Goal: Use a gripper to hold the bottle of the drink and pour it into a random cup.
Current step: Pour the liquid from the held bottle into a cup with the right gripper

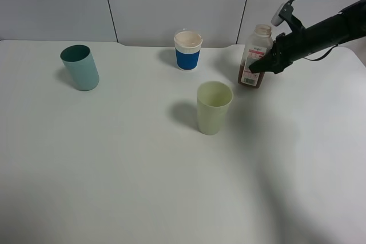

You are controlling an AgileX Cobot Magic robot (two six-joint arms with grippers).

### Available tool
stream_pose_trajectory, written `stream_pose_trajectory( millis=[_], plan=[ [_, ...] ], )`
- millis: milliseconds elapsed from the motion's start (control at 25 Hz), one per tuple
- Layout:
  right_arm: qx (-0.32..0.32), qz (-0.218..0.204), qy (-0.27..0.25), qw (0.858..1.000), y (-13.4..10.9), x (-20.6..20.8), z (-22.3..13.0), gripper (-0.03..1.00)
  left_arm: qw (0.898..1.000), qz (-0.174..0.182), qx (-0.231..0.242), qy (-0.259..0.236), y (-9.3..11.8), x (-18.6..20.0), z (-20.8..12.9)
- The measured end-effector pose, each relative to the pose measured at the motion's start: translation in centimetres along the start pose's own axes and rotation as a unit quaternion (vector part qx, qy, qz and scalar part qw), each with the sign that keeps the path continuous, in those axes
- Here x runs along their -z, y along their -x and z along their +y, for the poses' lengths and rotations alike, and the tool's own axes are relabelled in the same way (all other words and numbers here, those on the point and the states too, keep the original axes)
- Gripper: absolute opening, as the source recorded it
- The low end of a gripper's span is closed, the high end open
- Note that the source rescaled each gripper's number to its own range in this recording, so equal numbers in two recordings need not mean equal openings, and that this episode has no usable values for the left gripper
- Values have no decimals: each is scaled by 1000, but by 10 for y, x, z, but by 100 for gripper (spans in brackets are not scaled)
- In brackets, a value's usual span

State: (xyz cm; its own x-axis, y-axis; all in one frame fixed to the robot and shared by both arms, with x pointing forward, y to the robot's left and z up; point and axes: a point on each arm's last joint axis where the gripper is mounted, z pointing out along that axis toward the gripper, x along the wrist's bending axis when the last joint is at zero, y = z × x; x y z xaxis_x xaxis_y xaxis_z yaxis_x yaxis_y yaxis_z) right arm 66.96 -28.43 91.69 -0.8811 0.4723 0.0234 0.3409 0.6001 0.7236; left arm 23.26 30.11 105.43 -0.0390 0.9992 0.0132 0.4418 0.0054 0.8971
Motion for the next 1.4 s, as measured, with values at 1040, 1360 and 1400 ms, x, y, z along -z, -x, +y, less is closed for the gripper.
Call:
stream_pose_trajectory(
  millis=[1040,1360,1400],
  plan=[
    [135,-40,-129,982,-60,40,87,2,1000,0,0,0,0,0,0],
    [200,-51,-159,966,-75,22,101,2,1000,0,0,0,0,0,0],
    [211,-52,-157,964,-77,20,104,2,1000,0,0,0,0,0,0]
  ],
)
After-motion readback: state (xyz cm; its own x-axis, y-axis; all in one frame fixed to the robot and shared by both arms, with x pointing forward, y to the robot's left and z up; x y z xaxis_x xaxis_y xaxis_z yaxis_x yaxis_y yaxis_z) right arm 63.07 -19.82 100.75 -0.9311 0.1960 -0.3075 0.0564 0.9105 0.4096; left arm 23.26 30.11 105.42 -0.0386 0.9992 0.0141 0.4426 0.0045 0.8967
